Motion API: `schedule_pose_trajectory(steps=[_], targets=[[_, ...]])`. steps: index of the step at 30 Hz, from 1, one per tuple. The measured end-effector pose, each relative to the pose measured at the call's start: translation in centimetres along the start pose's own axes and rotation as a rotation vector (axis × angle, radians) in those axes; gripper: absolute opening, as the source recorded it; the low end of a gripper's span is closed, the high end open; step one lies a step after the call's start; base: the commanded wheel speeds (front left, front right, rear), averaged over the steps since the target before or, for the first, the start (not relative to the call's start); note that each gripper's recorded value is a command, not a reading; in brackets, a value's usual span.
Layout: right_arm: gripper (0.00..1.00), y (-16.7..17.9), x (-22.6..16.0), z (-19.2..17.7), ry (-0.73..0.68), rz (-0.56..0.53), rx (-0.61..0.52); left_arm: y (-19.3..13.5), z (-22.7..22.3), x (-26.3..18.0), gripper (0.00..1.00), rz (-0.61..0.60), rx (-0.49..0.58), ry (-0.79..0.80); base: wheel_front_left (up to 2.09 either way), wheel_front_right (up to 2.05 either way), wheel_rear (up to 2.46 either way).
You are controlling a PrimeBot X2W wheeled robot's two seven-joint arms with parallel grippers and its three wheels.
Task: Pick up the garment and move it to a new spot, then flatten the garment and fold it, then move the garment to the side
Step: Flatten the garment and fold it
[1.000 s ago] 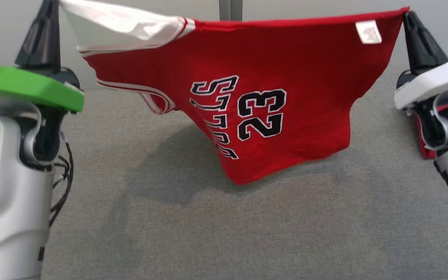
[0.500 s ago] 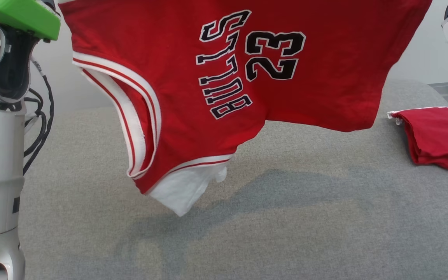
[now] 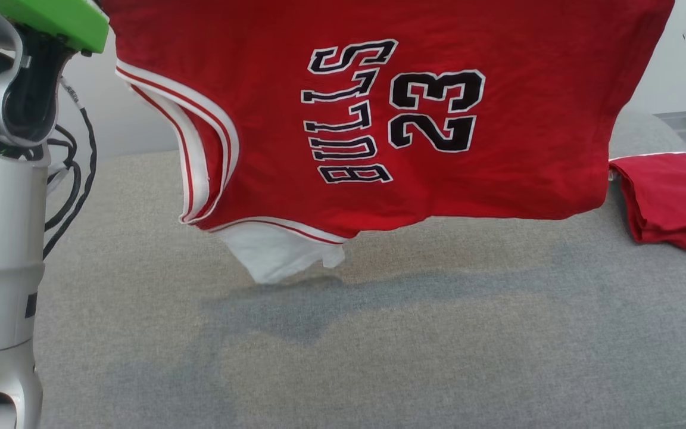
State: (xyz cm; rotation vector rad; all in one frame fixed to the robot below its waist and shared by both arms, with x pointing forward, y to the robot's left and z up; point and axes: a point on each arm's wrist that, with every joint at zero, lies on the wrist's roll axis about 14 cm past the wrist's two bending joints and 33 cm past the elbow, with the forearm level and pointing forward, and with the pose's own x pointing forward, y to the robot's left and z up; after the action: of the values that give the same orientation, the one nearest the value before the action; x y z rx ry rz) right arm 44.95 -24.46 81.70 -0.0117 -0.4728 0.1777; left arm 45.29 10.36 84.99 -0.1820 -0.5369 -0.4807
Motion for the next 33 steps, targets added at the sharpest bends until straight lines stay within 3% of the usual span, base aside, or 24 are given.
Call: schedule_pose_trajectory(steps=[8,16,21,26,33], targets=[[0.0,0.9,4.0,-2.1,0.044,0.005,0.041,1.3,-3.5,3.3,0.0,0.003,-0.004,0.126,0.0,0.0,0.0],[0.0,1.9,13.1,-7.8,0.101,-0.003,-0.013,6.0,-8.2,11.1,0.0,0.033,0.151,0.164,0.0,0.0,0.0],[0.0,1.6,16.7,-13.5,0.068,-0.017,-0.084,9.5,-14.2,13.6,0.0,0.048,0.268,0.116,0.0,0.0,0.0],[0.0,-0.6,18.8,-17.7,0.026,-0.046,-0.176,11.7,-16.8,15.8,0.0,0.06,0.335,-0.021,0.0,0.0,0.0],[0.0,-2.1,18.9,-27.2,0.119,-0.059,-0.222,12.9,-19.3,16.0,0.0,0.046,0.27,-0.178,0.0,0.0,0.0]])
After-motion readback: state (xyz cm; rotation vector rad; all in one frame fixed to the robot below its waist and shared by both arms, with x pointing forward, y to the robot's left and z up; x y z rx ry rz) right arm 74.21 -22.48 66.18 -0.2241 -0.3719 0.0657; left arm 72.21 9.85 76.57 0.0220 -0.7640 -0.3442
